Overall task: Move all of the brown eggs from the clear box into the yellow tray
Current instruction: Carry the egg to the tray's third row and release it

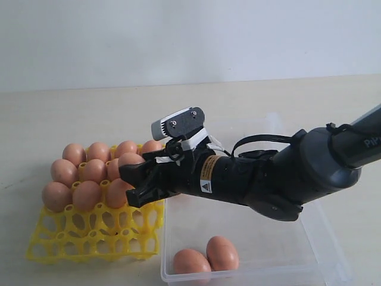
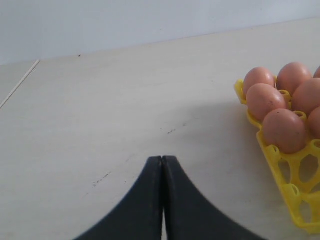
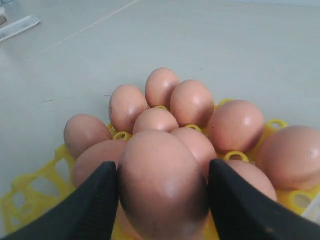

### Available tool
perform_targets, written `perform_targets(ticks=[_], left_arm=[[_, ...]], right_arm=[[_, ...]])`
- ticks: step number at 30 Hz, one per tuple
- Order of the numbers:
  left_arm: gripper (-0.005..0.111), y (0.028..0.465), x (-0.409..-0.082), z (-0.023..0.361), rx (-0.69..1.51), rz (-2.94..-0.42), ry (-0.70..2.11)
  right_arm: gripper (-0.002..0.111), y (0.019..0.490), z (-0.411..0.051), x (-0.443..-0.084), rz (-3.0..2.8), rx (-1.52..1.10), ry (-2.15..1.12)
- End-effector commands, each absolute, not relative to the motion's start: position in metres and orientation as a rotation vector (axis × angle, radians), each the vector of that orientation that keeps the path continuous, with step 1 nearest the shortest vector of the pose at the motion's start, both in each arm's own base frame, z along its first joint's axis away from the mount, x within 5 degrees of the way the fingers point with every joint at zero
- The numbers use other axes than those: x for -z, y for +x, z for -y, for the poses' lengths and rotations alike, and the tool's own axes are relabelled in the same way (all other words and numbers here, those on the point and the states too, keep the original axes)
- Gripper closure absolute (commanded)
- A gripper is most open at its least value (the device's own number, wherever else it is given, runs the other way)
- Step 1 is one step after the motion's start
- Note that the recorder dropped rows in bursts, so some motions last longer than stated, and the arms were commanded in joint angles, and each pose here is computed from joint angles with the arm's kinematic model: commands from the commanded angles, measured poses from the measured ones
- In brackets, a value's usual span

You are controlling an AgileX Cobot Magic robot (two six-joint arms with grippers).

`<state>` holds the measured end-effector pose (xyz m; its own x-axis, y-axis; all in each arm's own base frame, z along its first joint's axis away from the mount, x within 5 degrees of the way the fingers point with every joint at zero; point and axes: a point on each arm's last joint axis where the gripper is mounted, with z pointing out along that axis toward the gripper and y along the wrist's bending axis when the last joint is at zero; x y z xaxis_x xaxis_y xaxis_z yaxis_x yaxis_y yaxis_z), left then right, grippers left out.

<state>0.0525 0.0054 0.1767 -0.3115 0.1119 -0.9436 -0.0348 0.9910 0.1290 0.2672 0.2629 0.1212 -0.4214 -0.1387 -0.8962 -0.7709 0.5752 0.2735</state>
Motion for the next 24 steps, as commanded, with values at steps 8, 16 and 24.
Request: perform_targets(ticks=[8,16,24], left_arm=[[0.107,0.052,-0.179,-0.005,-0.134,-1.863,0.055],[0.107,0.052,-0.179,-0.005,-0.134,-1.863,0.055],[0.107,0.052,-0.179,-0.005,-0.134,-1.863,0.055]], right_arm=[[0.092,0.266,-0.263,-0.116,-1.943,-0.906,-0.688],[0.043,0.264,-0.264,-0.117,-1.964,-0.951,-0.670],[0.046,0.264,-0.244,-0.171,-1.984,-0.717,-0.738]])
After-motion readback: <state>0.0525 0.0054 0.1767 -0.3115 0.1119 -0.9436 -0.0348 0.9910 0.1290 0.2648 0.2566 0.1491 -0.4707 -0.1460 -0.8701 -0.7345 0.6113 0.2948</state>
